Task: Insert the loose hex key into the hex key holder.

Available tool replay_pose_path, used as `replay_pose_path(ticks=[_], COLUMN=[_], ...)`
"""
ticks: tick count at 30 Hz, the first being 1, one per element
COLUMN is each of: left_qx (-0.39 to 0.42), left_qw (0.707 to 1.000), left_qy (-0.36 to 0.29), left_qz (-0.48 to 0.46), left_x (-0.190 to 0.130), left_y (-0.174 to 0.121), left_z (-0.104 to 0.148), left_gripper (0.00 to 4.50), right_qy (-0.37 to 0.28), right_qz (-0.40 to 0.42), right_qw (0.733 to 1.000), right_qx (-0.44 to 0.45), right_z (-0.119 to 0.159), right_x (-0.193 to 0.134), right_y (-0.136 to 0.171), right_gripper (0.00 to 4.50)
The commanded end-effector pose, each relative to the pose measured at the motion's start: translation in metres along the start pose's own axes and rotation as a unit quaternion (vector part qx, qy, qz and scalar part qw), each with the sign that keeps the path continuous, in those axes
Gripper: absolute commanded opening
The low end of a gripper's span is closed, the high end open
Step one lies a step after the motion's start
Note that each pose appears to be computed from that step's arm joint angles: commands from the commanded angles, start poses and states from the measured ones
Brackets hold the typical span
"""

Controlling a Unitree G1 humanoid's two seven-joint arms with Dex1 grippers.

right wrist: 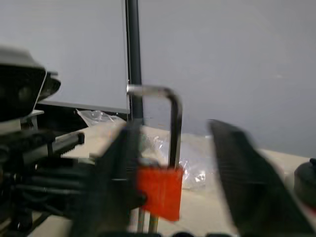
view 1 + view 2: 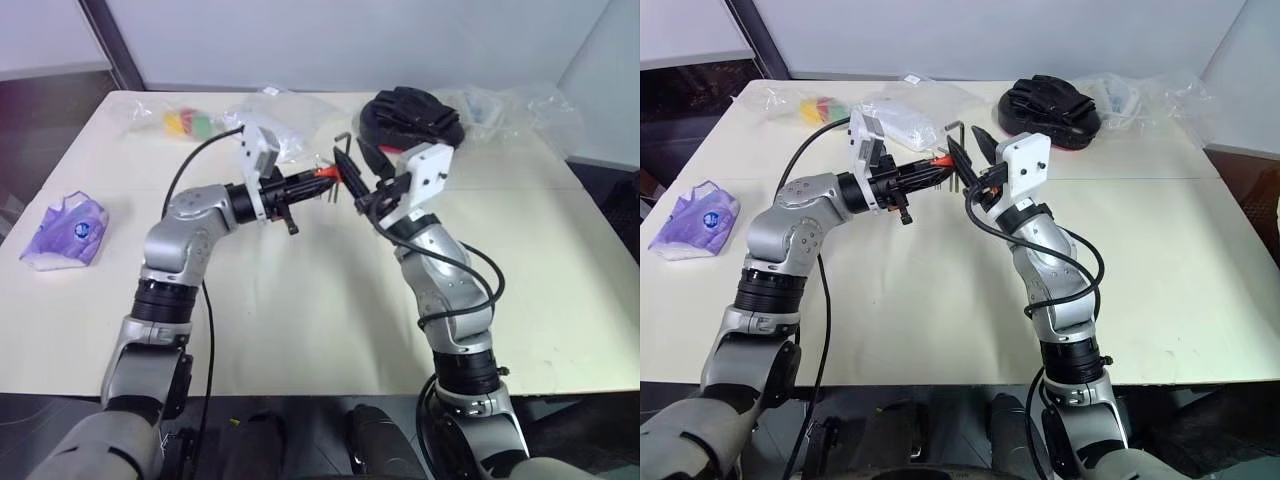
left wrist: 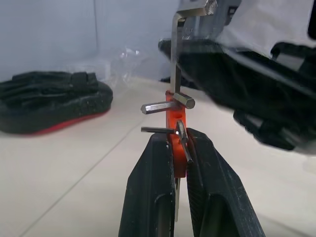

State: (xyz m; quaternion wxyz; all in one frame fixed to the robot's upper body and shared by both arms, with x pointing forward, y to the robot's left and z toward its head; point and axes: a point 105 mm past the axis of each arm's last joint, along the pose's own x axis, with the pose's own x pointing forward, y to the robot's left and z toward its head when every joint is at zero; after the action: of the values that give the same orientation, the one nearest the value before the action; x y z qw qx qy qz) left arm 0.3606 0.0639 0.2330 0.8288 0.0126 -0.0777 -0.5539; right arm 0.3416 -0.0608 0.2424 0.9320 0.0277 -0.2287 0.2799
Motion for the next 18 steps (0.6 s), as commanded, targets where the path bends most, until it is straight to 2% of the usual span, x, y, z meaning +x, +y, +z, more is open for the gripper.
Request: replay_pose_path(ticks=[1, 2, 10, 14, 18], left_qx=[0.023, 0.022, -0.003, -0.084, -0.174], left_qw=[0.999, 0.999, 1.0, 0.996, 0.984], left_qy=[-0.026, -0.026, -0.03, -0.042, -0.03], left_qz=[-0.003, -0.003, 0.0, 0.005, -0.002], left_x=[0.001, 0.002, 0.003, 0.009, 0.019], left_y=[-0.001, -0.001, -0.002, -0.007, -0.019], left_z=[0.019, 0.019, 0.013, 0.001, -0.023], left_gripper=[0.0, 0.0, 0.0, 0.0, 0.0], right_qy=[-0.018, -0.017, -0.004, 0.021, 0.056], right_qz=[0.007, 0.007, -0.005, -0.027, -0.054], right_qw=[1.0, 1.0, 1.0, 0.999, 0.996], right_qx=[0.002, 0.001, -0.008, -0.023, -0.034], right_z=[0.011, 0.011, 0.016, 0.017, 0.013], right_x=[-0.003, -0.004, -0.029, -0.054, -0.081], right_y=[0.003, 0.002, -0.009, -0.025, -0.039], right_gripper=[4.29, 4.46, 4.46, 4.46, 4.46])
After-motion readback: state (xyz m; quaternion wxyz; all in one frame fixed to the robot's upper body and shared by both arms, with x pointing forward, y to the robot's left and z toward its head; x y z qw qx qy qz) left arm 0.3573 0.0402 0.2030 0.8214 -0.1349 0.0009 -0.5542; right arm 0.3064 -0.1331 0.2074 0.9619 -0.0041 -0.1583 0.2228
